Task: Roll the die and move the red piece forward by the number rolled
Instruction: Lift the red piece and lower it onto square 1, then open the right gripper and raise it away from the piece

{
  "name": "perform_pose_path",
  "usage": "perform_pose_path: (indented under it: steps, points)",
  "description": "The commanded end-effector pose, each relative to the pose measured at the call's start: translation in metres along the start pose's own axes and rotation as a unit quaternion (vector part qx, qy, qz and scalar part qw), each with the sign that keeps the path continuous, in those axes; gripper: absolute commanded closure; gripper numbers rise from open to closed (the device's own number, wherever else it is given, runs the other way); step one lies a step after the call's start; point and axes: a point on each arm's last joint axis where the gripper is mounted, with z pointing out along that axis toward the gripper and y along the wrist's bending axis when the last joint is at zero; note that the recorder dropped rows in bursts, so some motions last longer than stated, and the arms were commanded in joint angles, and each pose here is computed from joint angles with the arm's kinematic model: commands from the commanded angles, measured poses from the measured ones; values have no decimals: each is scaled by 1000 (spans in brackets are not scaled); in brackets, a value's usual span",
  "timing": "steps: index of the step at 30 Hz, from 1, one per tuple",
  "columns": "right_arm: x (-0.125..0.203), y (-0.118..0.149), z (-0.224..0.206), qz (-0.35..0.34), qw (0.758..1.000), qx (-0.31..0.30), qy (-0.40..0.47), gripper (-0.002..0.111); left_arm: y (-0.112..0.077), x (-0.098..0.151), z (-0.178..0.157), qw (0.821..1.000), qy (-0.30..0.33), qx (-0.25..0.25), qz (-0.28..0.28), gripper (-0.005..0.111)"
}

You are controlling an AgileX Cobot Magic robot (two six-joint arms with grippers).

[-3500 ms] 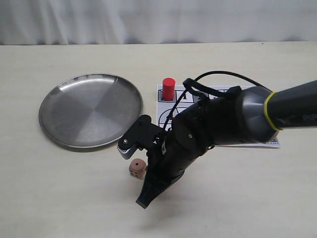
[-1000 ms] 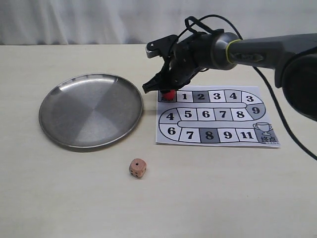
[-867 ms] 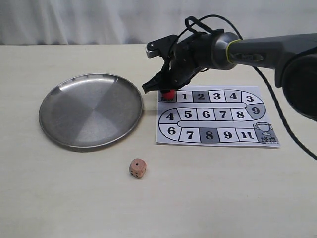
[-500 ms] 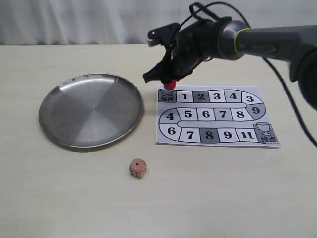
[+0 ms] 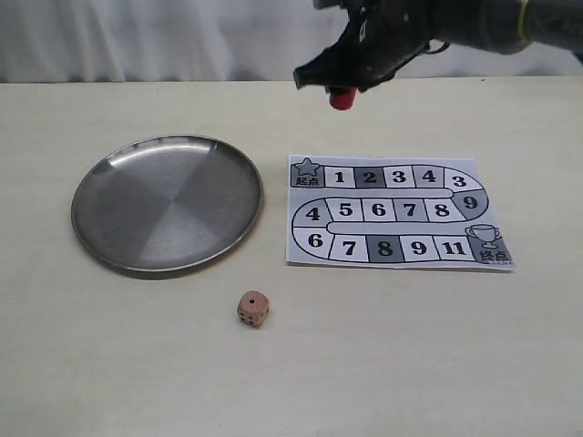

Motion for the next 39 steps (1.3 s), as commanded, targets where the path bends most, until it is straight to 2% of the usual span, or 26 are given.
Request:
perform_pose_path:
  steps: [1,4,12,14,18,19,20,21,23,24,25,26,28,31,39]
  points:
    - [38,5,48,-4,999,-5,49,104,-1,0,0,1000,-5,5,-1,107]
    - [76,7,90,-29,994,4,110,104,-1,0,0,1000,-5,5,-1,107]
    - [85,10,96,-33,990,6,134,102,-1,0,0,1000,-5,5,-1,107]
    - [85,10,96,-22,991,8,134,87,-1,0,0,1000,-5,5,-1,107]
    - [75,8,87,-3,993,14,116,38,-1,0,0,1000,-5,5,-1,107]
    - [67,7,78,2,995,13,102,31,-1,0,0,1000,-5,5,-1,107]
    - [50,5,58,7,997,12,75,30,-1,0,0,1000,-5,5,-1,107]
    - [42,4,48,9,998,12,62,31,-1,0,0,1000,-5,5,-1,107]
    - [13,0,4,15,1000,10,9,48,-1,0,0,1000,-5,5,-1,107]
    - [-6,-4,-31,20,999,9,-31,69,-1,0,0,1000,-5,5,-1,107]
    - [-13,-6,-49,20,999,9,-49,82,-1,0,0,1000,-5,5,-1,107]
    - [-24,-11,-83,19,996,10,-84,104,-1,0,0,1000,-5,5,-1,107]
    - [-26,-17,-124,8,992,17,-125,104,-1,0,0,1000,-5,5,-1,107]
    - [-15,-22,-156,-4,988,22,-151,104,-1,0,0,1000,-5,5,-1,107]
    - [59,-22,-215,6,969,-28,-246,104,-1,0,0,1000,-5,5,-1,107]
